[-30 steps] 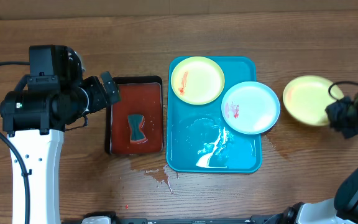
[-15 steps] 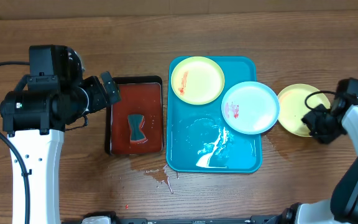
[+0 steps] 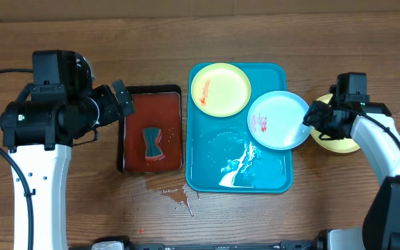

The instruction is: Clean dirty plates on tray and stack at the side

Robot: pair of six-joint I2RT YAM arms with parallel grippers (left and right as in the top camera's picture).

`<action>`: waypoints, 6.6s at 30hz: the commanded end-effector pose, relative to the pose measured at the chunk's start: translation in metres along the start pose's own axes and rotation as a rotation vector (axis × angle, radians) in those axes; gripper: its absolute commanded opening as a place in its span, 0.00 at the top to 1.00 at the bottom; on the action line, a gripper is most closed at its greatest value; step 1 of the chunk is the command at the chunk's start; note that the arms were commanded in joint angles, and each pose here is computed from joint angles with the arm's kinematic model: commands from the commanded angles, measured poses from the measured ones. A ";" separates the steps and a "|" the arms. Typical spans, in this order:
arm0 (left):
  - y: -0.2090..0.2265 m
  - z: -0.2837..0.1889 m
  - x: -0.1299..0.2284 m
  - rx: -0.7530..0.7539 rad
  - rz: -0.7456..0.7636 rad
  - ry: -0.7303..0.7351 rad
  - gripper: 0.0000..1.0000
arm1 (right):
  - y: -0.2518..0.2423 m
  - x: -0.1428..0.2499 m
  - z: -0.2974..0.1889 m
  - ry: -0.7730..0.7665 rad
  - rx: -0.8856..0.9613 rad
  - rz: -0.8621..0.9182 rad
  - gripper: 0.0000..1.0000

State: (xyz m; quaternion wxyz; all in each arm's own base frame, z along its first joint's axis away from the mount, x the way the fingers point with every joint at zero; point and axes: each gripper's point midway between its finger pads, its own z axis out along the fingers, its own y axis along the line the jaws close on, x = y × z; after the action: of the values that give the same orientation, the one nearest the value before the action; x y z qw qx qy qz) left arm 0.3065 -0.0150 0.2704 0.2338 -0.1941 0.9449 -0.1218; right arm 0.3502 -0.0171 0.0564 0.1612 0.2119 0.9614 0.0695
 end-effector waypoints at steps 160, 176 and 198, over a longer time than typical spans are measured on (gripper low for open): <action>-0.072 0.139 0.073 0.012 0.402 0.316 0.96 | 0.082 0.150 0.045 0.209 -0.104 -0.317 0.96; -0.172 0.249 0.201 0.119 0.426 0.510 0.96 | 0.078 0.154 0.044 0.229 -0.091 -0.316 0.96; -0.117 0.258 0.181 -0.103 0.535 0.524 0.96 | 0.078 0.154 0.044 0.228 -0.092 -0.316 0.96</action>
State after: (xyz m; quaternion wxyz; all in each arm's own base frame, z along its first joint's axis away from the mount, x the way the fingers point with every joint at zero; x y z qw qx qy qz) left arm 0.3172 -0.2205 0.0144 -0.0011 0.0543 0.9983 -0.0199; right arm 0.2767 0.1278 0.0038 0.0991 0.0391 0.9854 0.1327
